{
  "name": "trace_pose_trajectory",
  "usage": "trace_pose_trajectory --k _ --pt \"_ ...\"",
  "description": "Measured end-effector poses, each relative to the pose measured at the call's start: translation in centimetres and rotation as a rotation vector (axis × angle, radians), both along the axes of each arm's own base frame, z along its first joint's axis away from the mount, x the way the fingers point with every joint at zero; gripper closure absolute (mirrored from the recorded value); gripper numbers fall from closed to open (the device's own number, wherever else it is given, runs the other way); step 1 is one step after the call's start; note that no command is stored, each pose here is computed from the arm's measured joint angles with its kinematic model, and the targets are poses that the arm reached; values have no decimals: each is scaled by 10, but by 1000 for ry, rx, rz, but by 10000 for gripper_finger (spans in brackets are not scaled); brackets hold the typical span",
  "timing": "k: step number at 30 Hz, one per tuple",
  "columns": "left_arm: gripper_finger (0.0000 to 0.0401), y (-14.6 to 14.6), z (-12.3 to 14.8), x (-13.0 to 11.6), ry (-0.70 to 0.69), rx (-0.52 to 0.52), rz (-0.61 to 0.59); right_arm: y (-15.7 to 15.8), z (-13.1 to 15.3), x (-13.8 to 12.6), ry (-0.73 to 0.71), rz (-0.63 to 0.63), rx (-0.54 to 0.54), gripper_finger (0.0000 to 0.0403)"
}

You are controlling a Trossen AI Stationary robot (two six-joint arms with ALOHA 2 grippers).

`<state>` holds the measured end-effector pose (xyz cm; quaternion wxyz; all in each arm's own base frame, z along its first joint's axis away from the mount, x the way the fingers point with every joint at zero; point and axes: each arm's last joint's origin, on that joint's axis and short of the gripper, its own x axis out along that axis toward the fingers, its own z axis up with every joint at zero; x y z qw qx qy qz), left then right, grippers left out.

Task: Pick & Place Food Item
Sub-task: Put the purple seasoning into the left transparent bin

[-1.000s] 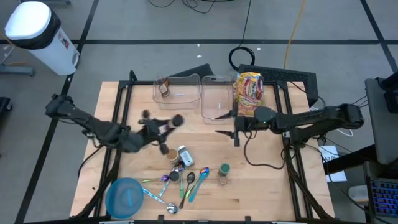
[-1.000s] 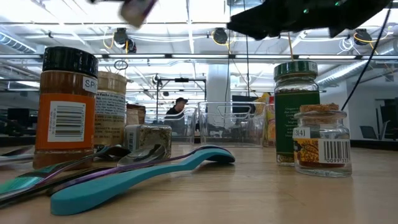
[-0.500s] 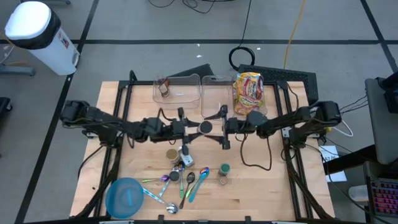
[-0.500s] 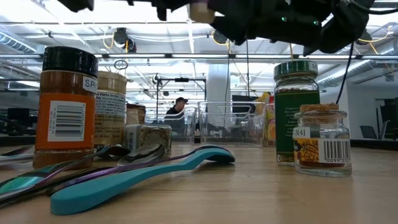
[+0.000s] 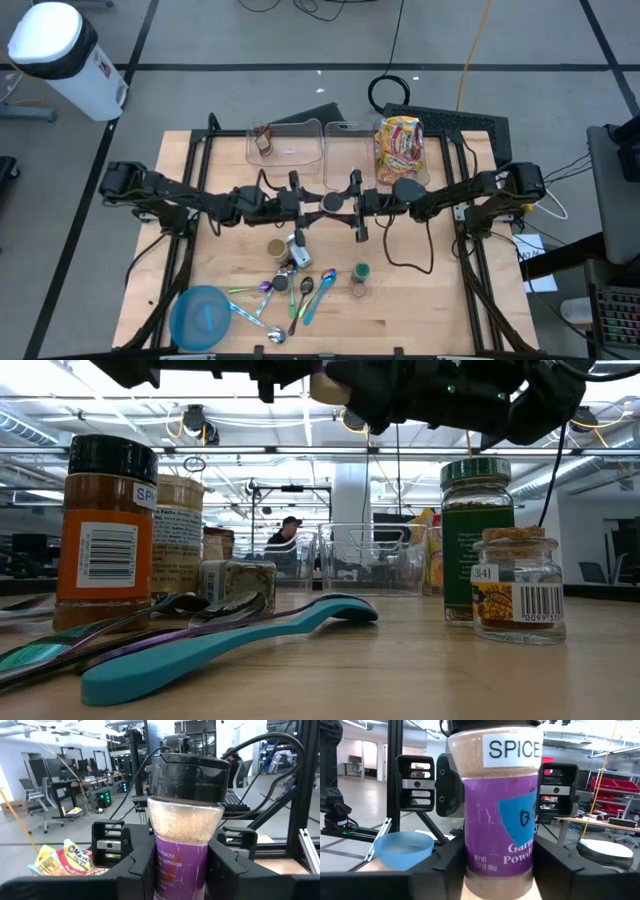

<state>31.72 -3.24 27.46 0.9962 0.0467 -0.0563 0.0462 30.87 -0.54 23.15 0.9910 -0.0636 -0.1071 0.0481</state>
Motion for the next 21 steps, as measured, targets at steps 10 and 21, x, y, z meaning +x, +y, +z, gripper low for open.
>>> trace_pose_trajectory --k 10,21 --pt "50 -5 52 5 374 -48 63 -3 -6 1 59 -20 -6 268" --pt "70 -3 130 24 630 29 67 -17 -12 3 148 -60 29 266"
